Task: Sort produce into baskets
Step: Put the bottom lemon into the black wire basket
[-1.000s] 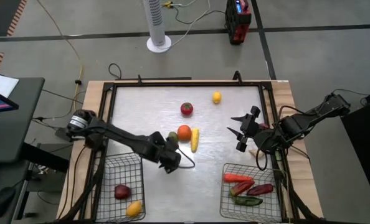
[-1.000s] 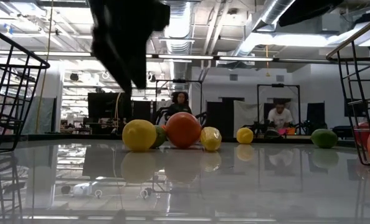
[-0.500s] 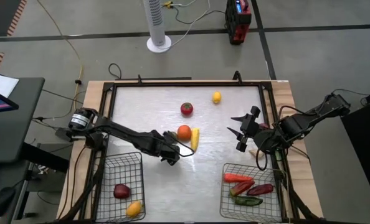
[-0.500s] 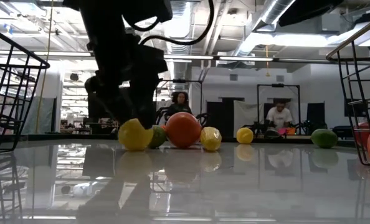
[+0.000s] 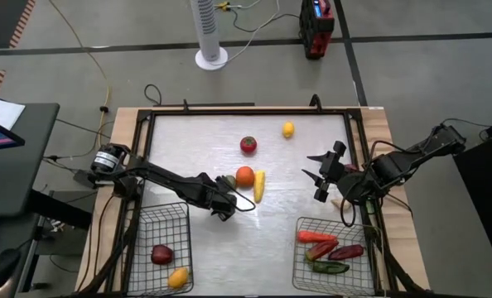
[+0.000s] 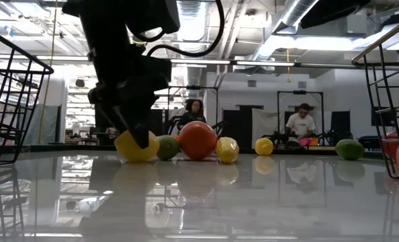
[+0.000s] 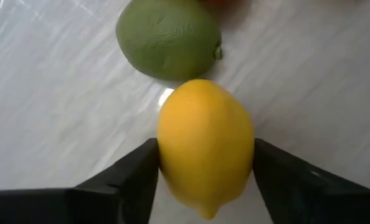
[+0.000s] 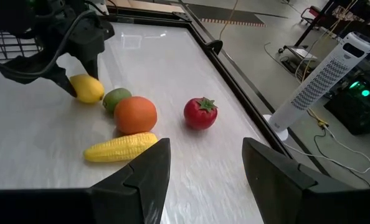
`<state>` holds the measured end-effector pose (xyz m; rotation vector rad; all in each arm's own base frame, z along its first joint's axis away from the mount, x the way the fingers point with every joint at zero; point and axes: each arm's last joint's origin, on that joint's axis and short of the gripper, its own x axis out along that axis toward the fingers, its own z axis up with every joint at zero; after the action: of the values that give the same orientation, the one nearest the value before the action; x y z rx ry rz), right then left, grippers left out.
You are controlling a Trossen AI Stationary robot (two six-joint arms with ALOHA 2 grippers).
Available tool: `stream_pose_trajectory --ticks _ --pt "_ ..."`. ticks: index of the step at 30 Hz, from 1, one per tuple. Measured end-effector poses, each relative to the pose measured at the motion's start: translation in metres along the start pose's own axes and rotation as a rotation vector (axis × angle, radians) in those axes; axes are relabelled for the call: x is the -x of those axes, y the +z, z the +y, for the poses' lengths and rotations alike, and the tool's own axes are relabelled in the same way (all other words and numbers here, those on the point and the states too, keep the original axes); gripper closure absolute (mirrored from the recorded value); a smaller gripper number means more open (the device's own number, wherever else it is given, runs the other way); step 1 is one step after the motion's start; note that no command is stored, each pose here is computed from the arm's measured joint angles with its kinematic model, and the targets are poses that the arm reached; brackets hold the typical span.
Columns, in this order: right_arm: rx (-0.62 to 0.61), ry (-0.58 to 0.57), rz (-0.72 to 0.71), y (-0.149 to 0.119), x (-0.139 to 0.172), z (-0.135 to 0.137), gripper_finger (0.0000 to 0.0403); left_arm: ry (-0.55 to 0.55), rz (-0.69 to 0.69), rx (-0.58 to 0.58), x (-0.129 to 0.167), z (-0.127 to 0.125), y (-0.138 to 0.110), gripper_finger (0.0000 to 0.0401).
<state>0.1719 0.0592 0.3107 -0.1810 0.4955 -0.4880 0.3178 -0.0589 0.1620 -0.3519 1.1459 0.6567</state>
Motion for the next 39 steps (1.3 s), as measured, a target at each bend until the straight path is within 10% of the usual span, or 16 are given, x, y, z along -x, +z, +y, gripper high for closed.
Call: stream_pose_trajectory --ticks 8,17,27,39 --pt "0.0 0.0 0.0 0.0 0.0 0.0 0.0178 -0.054 0.048 -0.06 0.007 -0.002 0.003 0.0219" --pt "-0.004 0.0 0.003 0.0 0.0 0.0 0.0178 -0.308 0.066 -0.167 0.087 -0.007 0.025 0.0216" --pt "0.007 -0.003 0.017 -0.002 -0.003 0.004 0.0178 -0.679 0.164 -0.215 0.188 0.001 -0.032 0.0214" --pt "0.025 -0.029 0.037 -0.002 -0.012 0.006 0.0178 -0.355 0.288 0.073 0.225 0.036 -0.109 0.021"
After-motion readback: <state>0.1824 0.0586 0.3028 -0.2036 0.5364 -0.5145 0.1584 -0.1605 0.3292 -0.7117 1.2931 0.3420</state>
